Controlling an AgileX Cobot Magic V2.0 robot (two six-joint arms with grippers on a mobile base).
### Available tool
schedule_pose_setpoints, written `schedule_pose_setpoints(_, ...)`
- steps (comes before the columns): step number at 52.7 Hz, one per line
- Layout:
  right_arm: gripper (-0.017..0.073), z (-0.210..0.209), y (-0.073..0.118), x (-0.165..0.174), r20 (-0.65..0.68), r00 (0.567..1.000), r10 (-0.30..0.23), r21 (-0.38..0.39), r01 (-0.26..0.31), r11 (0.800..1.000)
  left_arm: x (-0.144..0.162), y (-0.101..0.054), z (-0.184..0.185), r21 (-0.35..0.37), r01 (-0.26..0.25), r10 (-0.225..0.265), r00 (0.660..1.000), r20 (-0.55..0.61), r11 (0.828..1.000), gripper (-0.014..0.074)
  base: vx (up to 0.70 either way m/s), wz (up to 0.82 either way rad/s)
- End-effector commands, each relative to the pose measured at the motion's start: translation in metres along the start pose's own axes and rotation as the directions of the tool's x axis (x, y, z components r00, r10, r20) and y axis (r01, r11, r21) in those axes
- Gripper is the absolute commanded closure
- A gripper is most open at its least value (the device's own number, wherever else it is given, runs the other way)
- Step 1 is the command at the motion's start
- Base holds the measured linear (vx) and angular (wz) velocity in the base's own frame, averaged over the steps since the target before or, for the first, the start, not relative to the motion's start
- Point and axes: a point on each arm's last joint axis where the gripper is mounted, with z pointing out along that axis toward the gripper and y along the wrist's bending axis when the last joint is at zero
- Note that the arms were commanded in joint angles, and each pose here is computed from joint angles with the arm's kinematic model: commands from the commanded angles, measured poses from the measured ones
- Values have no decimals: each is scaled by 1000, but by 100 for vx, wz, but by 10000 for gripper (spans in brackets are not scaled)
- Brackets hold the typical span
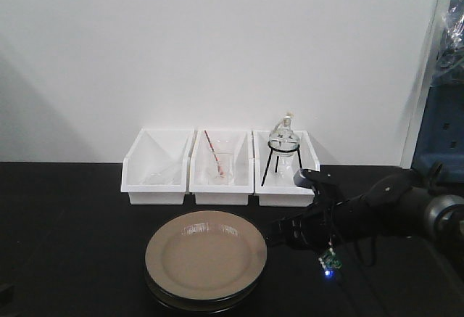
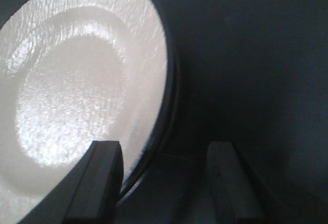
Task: Arrange circular plates on left workspace
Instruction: 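Open the right gripper and withdraw it from the stacked plates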
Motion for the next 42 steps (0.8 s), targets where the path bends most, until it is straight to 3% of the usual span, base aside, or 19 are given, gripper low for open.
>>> schedule_pose_setpoints(1, 120, -42, 11, -27, 106, 991, -80, 35, 77, 996, -14, 3, -6, -39, 15, -13, 997, 72, 999, 597, 0, 0)
schedule_pose_setpoints(6, 162, -61, 7, -30, 97, 985, -142, 101, 133, 986, -14, 3, -7, -43, 16, -12, 997, 75, 999, 597, 0, 0)
schedule_pose_setpoints(11, 265, -87, 3, -34, 92, 984, -154, 189, 134, 973, -14, 3, -7, -42, 10, -7, 997, 73, 999, 597, 0, 0)
schedule_pose_setpoints(15, 410, -113, 1, -36, 101, 985, -138, 280, 105, 954, -13, 3, -6, -38, 1, 2, 998, 67, 999, 597, 0, 0)
schedule_pose_setpoints(19, 577, -139, 6, -34, 107, 978, -180, 377, 128, 918, -12, 2, -6, -31, -12, 14, 998, 59, 999, 597, 0, 0)
schedule_pose_setpoints(23, 572, -163, 14, -28, 139, 967, -214, 443, 132, 887, -11, 0, -6, -10, -12, 13, 999, 49, 1000, 597, 0, 0)
schedule_pose_setpoints(28, 571, -193, 30, -10, 239, 938, -253, 476, 114, 872, -9, -3, -6, 30, -15, 14, 1000, 28, 999, 596, 0, 0)
schedule_pose_setpoints(34, 568, -229, 50, 21, 387, 863, -325, 514, 91, 853, -8, -10, -14, 82, -25, 22, 999, 28, 996, 594, 0, 0)
schedule_pose_setpoints(42, 568, -257, 64, 80, 508, 767, -393, 551, 61, 832, 1, -17, -42, 72, -44, 36, 993, 113, 996, 594, 0, 0)
